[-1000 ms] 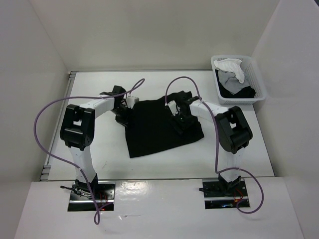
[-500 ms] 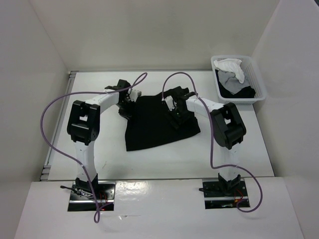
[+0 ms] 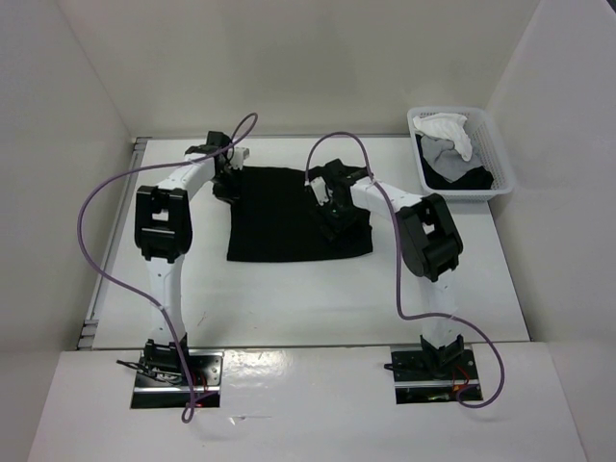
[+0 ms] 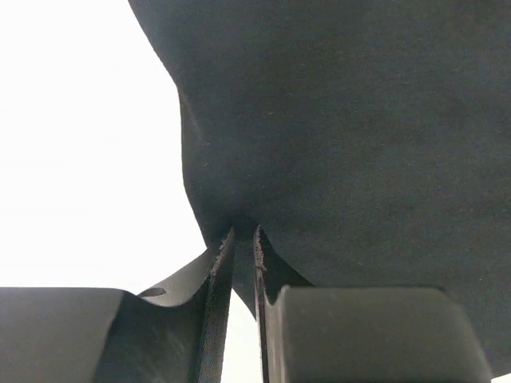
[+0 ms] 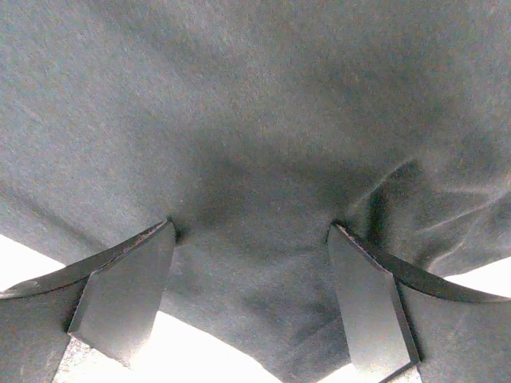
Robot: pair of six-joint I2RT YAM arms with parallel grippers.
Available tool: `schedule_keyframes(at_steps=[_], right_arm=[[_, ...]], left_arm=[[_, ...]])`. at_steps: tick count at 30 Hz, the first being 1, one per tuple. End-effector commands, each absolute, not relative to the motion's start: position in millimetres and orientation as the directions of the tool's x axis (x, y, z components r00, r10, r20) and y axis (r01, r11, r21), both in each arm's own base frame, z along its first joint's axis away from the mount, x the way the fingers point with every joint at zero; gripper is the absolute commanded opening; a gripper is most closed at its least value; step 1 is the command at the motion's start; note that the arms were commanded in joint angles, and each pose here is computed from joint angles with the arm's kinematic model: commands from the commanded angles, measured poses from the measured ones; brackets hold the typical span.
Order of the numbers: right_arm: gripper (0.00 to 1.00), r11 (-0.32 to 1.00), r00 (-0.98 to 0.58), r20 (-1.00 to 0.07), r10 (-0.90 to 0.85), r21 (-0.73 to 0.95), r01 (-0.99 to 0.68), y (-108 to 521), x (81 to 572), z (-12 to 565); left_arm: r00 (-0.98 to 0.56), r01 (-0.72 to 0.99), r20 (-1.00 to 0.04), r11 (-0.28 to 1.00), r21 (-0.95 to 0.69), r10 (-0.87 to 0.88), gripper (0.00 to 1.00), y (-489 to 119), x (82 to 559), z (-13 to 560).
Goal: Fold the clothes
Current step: Fold the tank top
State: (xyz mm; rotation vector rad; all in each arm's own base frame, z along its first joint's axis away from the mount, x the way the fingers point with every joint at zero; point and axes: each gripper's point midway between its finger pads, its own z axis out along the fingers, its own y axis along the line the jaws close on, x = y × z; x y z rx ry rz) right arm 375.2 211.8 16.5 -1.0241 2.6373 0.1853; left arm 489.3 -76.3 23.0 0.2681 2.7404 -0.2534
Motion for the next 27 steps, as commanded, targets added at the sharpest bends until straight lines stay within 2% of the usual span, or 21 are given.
schedule_keyframes(at_steps=[1, 3, 6, 7, 8, 9, 10, 13, 14, 16, 18, 25, 27], right_arm=[[0.85, 0.728, -0.708, -0.311, -0.634, 0.067, -0.682, 227.2, 374.1, 6.2], [0.85, 0.727, -0.696, -0.348, -0.628, 0.057, -0.684, 231.0, 380.9, 23.5], [0.85, 0.719, -0.677, -0.383, -0.629, 0.044, -0.693, 231.8, 383.3, 45.5], [0.85, 0.713, -0.657, -0.416, -0.628, 0.031, -0.701, 232.6, 385.5, 61.2], [0.85, 0.709, -0.650, -0.435, -0.624, 0.036, -0.705, 234.9, 385.2, 69.3], [0.85, 0.703, -0.640, -0.442, -0.628, 0.030, -0.711, 233.9, 384.1, 76.0], [0.85, 0.697, -0.619, -0.473, -0.627, 0.016, -0.717, 234.1, 385.3, 91.7], [0.85, 0.705, -0.602, -0.506, -0.618, -0.019, -0.709, 227.0, 381.9, 116.1], [0.85, 0.710, -0.602, -0.505, -0.618, -0.030, -0.704, 222.9, 379.0, 118.3], [0.85, 0.718, -0.586, -0.532, -0.610, -0.060, -0.693, 215.6, 374.9, 130.3], [0.85, 0.724, -0.584, -0.534, -0.611, -0.078, -0.686, 205.9, 371.2, 131.5], [0.85, 0.803, -0.675, -0.500, -0.542, -0.072, -0.591, 149.3, 362.0, 102.6], [0.85, 0.823, -0.695, -0.504, -0.513, -0.059, -0.565, 139.4, 363.3, 100.7]], left_arm=[[-0.926, 0.209, -0.346, 0.969, -0.135, 0.151, 0.22, -78.2, 486.7, 13.9], [-0.923, 0.213, -0.354, 0.966, -0.144, 0.151, 0.22, -79.7, 482.7, 21.9], [-0.906, 0.223, -0.397, 0.964, -0.147, 0.149, 0.31, -80.4, 474.3, 45.9], [-0.900, 0.225, -0.410, 0.963, -0.145, 0.148, 0.41, -80.2, 472.3, 55.0], [-0.874, 0.242, -0.460, 0.961, -0.134, 0.156, 0.46, -80.0, 474.8, 79.4], [-0.872, 0.250, -0.460, 0.960, -0.130, 0.165, 0.51, -79.0, 469.3, 86.2], [-0.865, 0.252, -0.474, 0.959, -0.127, 0.165, 0.61, -78.8, 467.6, 96.6], [-0.822, 0.235, -0.549, 0.968, -0.084, 0.152, 0.79, -62.8, 462.3, 146.4], [-0.834, 0.235, -0.527, 0.969, -0.076, 0.162, 0.85, -59.9, 451.8, 145.3], [-0.828, 0.236, -0.536, 0.969, -0.069, 0.164, 0.86, -54.3, 439.9, 157.0], [-0.871, 0.230, -0.462, 0.970, -0.082, 0.167, 0.86, -52.4, 414.3, 138.1], [-0.958, 0.242, -0.209, 0.948, -0.205, 0.199, 0.75, -61.2, 334.4, 63.1], [-0.960, 0.255, -0.187, 0.932, -0.259, 0.210, 0.71, -69.4, 328.9, 55.6]])
